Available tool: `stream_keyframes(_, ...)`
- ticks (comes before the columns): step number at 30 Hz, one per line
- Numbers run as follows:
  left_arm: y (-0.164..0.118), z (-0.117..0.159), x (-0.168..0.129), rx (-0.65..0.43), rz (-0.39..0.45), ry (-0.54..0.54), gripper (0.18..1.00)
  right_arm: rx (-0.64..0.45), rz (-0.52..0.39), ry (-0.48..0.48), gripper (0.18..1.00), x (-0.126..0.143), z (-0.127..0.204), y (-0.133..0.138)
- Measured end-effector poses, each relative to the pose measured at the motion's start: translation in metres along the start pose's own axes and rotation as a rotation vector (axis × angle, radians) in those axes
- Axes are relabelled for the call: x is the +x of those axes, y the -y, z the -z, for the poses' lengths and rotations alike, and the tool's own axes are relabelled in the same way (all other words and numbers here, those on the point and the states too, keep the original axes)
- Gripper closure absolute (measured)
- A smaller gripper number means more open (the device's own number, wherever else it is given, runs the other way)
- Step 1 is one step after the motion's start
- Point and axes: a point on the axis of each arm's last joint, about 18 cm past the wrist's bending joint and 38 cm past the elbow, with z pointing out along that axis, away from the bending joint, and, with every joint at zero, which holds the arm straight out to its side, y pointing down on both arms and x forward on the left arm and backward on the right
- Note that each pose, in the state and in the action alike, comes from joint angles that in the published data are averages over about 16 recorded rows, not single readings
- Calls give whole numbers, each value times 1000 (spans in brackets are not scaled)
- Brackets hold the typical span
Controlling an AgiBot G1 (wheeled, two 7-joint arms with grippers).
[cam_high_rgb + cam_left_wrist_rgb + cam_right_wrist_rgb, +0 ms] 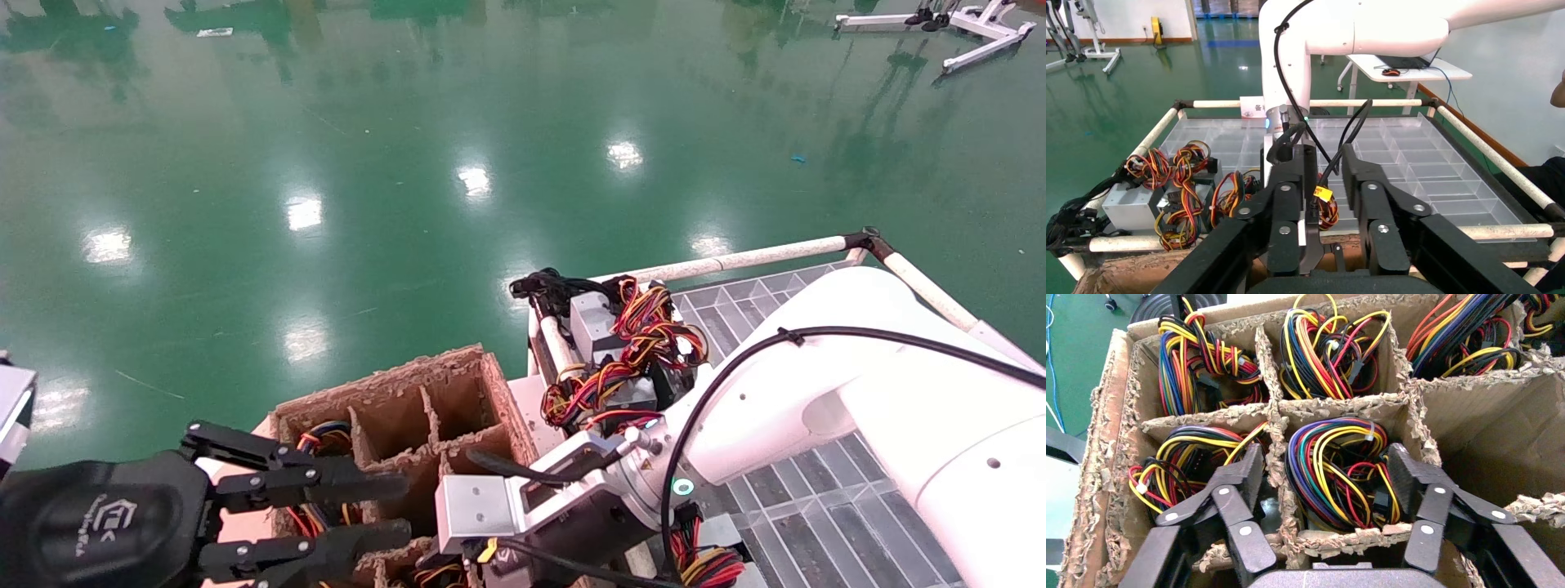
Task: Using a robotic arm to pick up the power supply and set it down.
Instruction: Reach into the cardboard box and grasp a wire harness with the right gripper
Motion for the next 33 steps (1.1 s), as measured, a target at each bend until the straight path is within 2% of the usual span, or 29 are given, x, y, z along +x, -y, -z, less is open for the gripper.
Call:
stream_keyframes(8, 0, 0, 0, 0, 0, 0, 789, -16, -2, 1, 520, 1, -1, -2)
stream_keyframes(20, 0, 0, 0, 0, 0, 0, 513, -26, -10, 5, 795, 0, 0, -5)
stream_keyframes(24, 0, 0, 0, 0, 0, 0, 415, -19, -15, 8, 857, 0, 1, -5)
stream_keyframes(33, 0, 0, 0, 0, 0, 0, 273, 15, -31, 16, 951, -3, 6, -3)
